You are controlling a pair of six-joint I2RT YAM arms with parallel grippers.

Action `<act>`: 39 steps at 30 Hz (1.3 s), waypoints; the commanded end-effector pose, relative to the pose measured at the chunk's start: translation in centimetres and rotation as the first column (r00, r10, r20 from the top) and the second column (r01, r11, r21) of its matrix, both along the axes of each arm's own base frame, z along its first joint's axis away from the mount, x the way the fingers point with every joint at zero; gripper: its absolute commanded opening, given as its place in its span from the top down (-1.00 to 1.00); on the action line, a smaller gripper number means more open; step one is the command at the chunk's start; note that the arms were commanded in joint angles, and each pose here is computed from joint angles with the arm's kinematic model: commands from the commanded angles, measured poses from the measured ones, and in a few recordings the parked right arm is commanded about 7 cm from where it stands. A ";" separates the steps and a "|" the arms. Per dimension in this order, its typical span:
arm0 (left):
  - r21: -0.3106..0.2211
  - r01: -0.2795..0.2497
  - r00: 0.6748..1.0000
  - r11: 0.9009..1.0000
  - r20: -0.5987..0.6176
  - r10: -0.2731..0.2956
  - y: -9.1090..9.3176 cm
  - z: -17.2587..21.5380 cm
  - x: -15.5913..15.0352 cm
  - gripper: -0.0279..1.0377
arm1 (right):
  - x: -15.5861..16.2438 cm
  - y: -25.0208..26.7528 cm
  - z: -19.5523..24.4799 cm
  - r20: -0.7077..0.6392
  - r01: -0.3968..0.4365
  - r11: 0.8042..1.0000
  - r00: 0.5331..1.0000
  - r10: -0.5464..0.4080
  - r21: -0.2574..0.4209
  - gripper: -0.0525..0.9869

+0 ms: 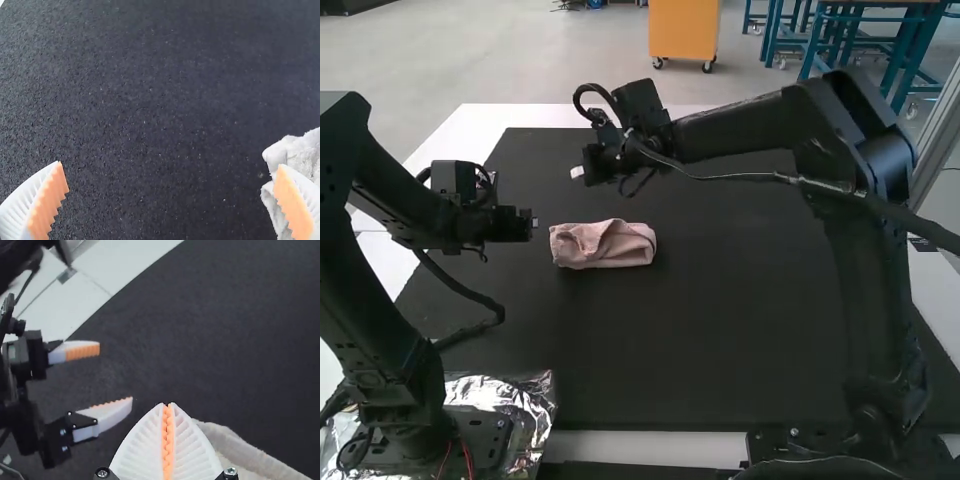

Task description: Fold the towel.

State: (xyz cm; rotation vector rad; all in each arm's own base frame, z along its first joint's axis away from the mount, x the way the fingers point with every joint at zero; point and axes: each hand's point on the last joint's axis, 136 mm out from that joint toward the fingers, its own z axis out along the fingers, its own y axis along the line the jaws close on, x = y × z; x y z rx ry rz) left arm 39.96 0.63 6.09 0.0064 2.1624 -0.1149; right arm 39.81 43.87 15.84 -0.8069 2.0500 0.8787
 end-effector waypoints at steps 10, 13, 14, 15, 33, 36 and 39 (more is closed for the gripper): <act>0.021 -0.037 0.999 0.999 0.031 0.036 1.0 1.1 0.6 -0.87 | 1.2 -2.0 -6.9 0.012 0.032 0.999 0.999 -0.033 0.042 0.95; 0.021 -0.037 0.999 0.999 0.033 0.036 1.0 1.1 0.6 -0.87 | 1.4 -1.8 -8.1 0.009 0.027 0.998 1.000 -0.028 0.054 0.95; 0.020 -0.037 0.999 0.999 0.033 0.037 1.0 1.1 0.6 -0.87 | 1.4 -1.7 -8.6 0.005 0.027 0.998 1.000 -0.028 0.054 0.95; 0.020 -0.037 0.999 0.999 0.034 0.037 1.0 1.2 0.6 -0.87 | 1.5 -1.6 -8.9 0.005 0.027 0.998 1.000 -0.027 0.061 0.95; 0.017 -0.040 0.998 0.999 0.040 0.039 1.0 1.3 0.7 -0.87 | -1.2 1.1 -14.7 -0.070 0.002 0.996 0.998 0.004 0.085 0.95; 0.017 -0.040 0.998 0.999 0.040 0.039 1.0 1.3 0.7 -0.87 | -1.8 1.8 -15.5 -0.077 -0.005 0.996 0.997 0.012 0.093 0.95; 0.017 -0.040 0.998 0.999 0.043 0.039 1.0 1.4 0.7 -0.87 | -2.0 1.8 -16.7 -0.082 -0.004 0.996 0.997 0.011 0.084 0.95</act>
